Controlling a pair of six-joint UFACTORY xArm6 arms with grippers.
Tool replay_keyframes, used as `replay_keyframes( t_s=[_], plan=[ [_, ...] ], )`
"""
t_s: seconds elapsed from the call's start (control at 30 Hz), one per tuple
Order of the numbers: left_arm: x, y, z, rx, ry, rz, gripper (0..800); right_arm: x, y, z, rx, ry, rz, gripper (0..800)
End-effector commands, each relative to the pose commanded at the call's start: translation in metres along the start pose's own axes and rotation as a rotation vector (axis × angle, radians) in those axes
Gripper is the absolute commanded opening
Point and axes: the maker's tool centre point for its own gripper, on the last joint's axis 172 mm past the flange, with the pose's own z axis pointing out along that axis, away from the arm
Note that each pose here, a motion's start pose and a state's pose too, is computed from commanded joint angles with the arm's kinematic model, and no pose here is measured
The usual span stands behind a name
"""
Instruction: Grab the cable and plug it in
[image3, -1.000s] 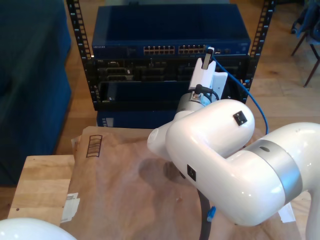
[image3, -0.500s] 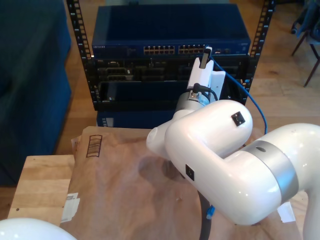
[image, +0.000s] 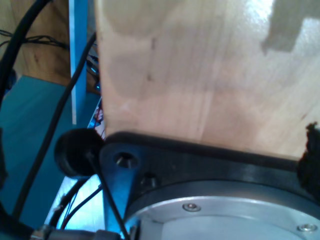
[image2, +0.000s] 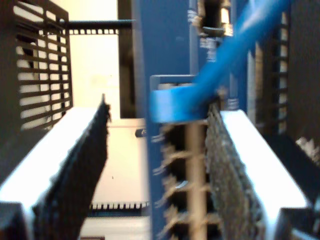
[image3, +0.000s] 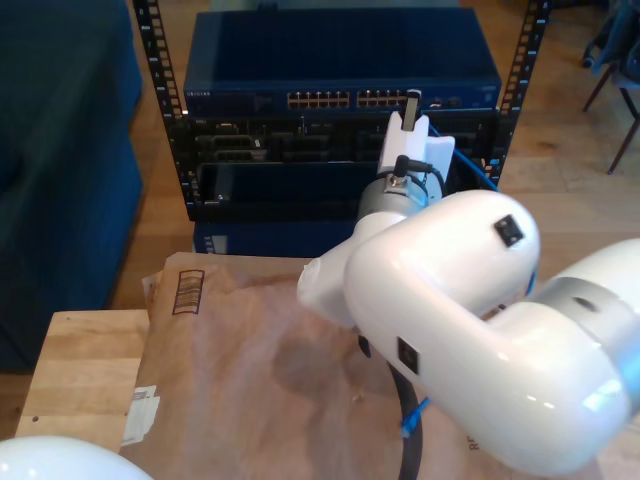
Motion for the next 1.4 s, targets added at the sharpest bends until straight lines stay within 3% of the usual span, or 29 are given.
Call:
replay_keyframes(
  t_s=[0.1,0.17,0.33,0.57,0.63,0.77,0.93,1.1,1.3,1.4],
  plan=[
    [0.000,0.000,0.000,0.000,0.000,0.000,800,0.003,0.020,-0.021,-0.171,-0.086,0.007,436],
    [0.000,0.000,0.000,0.000,0.000,0.002,800,0.005,0.038,-0.040,-0.295,-0.156,0.009,534],
    [0.000,0.000,0.000,0.000,0.000,0.000,800,0.050,0.029,-0.064,-0.432,-0.262,-0.048,599],
    [0.000,0.000,0.000,0.000,0.000,0.002,800,0.165,0.047,-0.090,-0.640,-0.370,-0.188,747],
    [0.000,0.000,0.000,0.000,0.000,0.000,800,0.217,0.053,-0.101,-0.681,-0.353,-0.203,793],
    [0.000,0.000,0.000,0.000,0.000,0.000,800,0.310,0.068,-0.126,-0.782,-0.277,-0.209,796],
    [0.000,0.000,0.000,0.000,0.000,0.000,800,0.426,0.091,-0.183,-0.932,-0.156,-0.114,796],
    [0.000,0.000,0.000,0.000,0.000,0.000,800,0.458,0.115,-0.252,-1.108,-0.232,-0.102,796],
    [0.000,0.000,0.000,0.000,0.000,0.000,800,0.469,0.152,-0.380,-1.453,-0.330,-0.144,797],
    [0.000,0.000,0.000,0.000,0.000,0.000,800,0.473,0.177,-0.422,-1.503,-0.379,-0.144,797]
  ],
)
